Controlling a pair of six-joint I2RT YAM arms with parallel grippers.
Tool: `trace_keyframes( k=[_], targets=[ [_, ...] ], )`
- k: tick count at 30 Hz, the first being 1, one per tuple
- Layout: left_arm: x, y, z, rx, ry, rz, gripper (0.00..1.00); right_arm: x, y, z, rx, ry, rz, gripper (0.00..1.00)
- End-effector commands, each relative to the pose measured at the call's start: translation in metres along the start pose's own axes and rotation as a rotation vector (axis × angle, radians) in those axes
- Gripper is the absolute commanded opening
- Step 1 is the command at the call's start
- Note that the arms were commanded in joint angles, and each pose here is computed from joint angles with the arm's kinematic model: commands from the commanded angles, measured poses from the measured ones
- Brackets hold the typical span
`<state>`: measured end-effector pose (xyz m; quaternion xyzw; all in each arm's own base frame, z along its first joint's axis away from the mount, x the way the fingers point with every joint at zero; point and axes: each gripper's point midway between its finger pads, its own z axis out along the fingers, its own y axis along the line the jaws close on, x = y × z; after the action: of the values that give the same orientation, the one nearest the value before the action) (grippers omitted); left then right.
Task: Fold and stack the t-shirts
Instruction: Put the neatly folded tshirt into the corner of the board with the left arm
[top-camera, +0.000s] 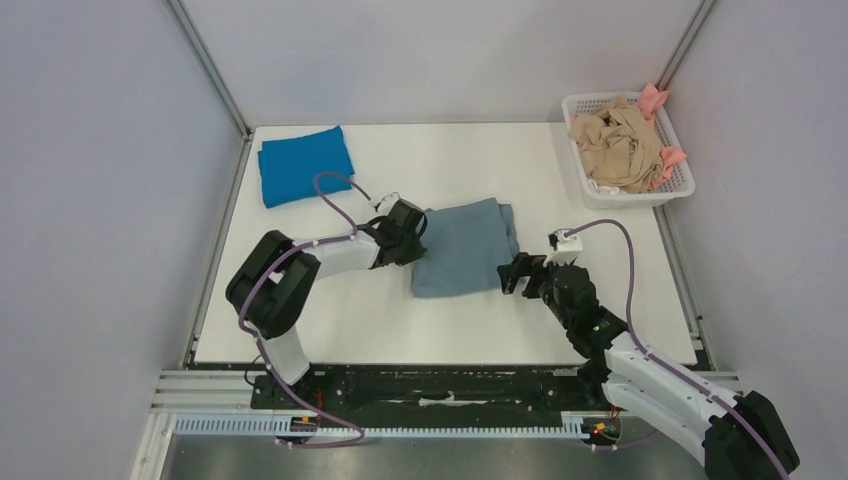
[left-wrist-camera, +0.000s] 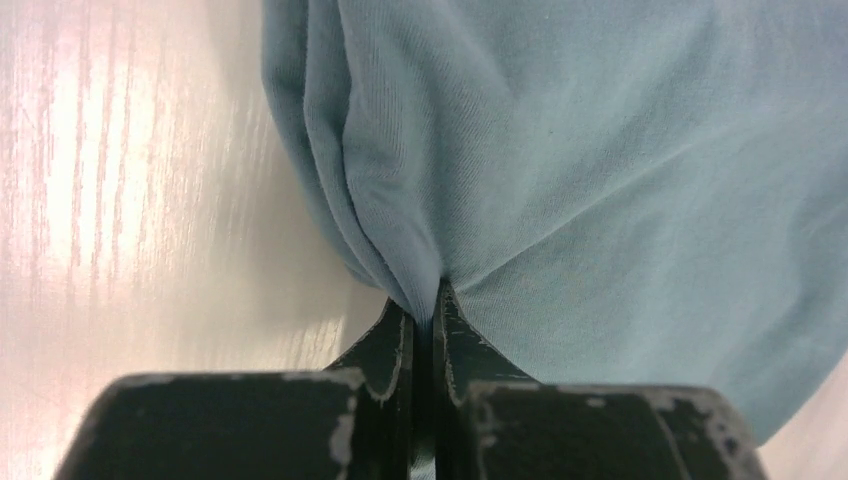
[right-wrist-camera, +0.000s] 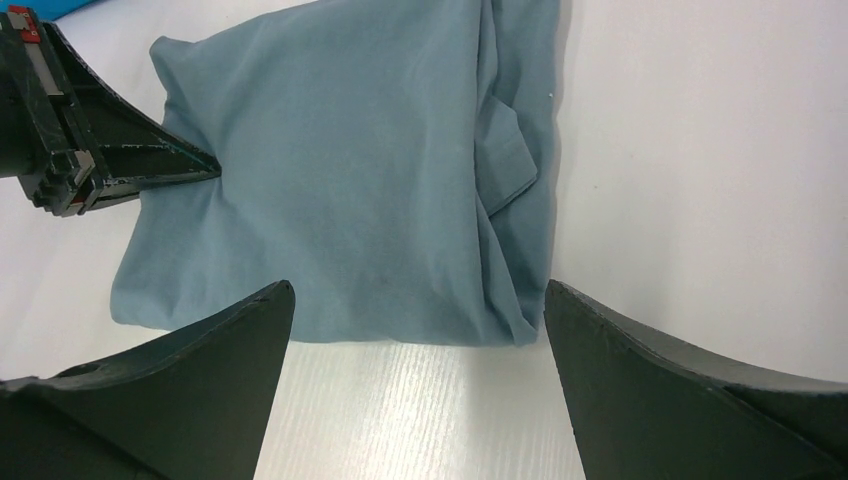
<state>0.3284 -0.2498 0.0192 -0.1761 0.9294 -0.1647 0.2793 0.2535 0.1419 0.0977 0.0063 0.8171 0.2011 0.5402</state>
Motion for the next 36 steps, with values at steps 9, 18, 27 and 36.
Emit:
trace_keyframes(
  k=[9, 18, 27, 36],
  targets=[
    [-0.083, 0.039, -0.018, -0.401, -0.204, 0.448, 0.02, -0.017, -0.018, -0.002, 0.102, -0.054, -0.072, 0.98],
    [-0.180, 0.013, -0.001, -0.402, -0.314, 0.545, 0.02, -0.019, -0.026, -0.002, 0.143, -0.053, -0.115, 0.98],
    [-0.286, 0.027, -0.001, -0.528, -0.433, 0.449, 0.02, -0.022, -0.037, -0.002, 0.202, -0.067, -0.152, 0.98],
    [-0.357, 0.045, -0.026, -0.595, -0.533, 0.309, 0.02, -0.016, -0.043, 0.004, 0.233, -0.034, -0.185, 0.98]
  ],
)
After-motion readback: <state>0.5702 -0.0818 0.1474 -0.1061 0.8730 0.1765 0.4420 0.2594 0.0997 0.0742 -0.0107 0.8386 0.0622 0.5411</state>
